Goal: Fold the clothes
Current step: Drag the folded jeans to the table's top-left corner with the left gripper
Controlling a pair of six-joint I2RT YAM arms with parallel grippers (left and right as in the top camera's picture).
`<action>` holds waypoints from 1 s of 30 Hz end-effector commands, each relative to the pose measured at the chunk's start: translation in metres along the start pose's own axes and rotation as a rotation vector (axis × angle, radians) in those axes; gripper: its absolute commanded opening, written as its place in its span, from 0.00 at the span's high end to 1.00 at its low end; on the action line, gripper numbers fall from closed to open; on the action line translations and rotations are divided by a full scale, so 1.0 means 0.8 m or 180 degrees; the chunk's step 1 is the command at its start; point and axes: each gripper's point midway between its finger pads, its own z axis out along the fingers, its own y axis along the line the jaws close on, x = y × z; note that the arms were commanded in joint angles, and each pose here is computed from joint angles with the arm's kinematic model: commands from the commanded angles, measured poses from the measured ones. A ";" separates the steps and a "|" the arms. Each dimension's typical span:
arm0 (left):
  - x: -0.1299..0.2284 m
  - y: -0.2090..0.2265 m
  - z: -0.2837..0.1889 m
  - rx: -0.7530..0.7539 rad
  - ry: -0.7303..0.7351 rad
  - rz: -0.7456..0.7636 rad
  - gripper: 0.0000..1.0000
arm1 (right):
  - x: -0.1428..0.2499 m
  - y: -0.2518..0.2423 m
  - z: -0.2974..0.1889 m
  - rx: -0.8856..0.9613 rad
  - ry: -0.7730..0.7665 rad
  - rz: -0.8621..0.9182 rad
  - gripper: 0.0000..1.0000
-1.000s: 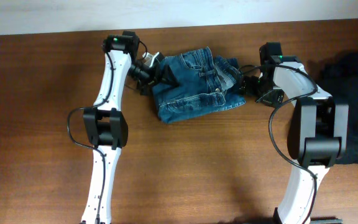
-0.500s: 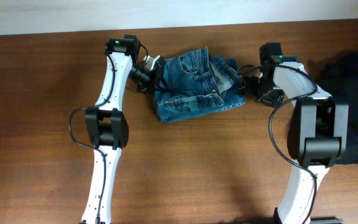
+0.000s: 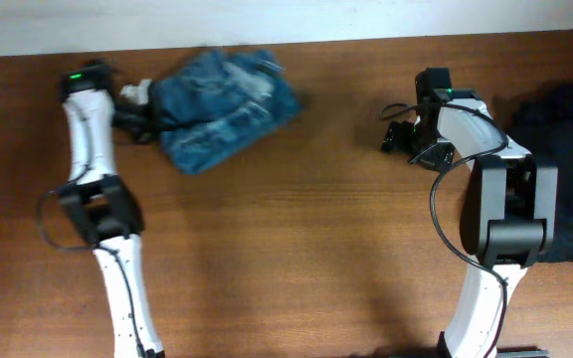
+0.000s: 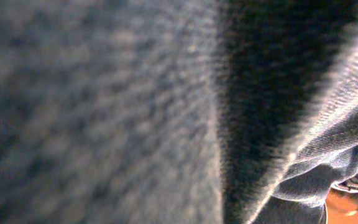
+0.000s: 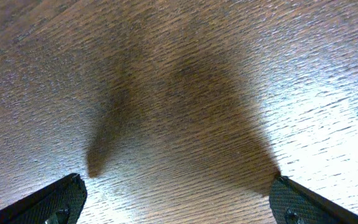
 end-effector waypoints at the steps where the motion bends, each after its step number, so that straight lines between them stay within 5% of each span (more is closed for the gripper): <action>1: -0.015 0.117 -0.037 -0.0640 -0.0210 -0.0587 0.99 | 0.047 0.010 0.059 -0.0127 0.0474 -0.0022 0.01; 19: -0.002 0.298 -0.227 -0.0379 -0.1091 -0.2045 1.00 | 0.048 0.008 0.061 -0.0114 0.0473 -0.0021 0.01; 30: -0.047 0.292 -0.235 -0.0041 -0.1531 -0.2792 1.00 | 0.048 0.008 0.061 -0.0111 0.0479 -0.0022 0.01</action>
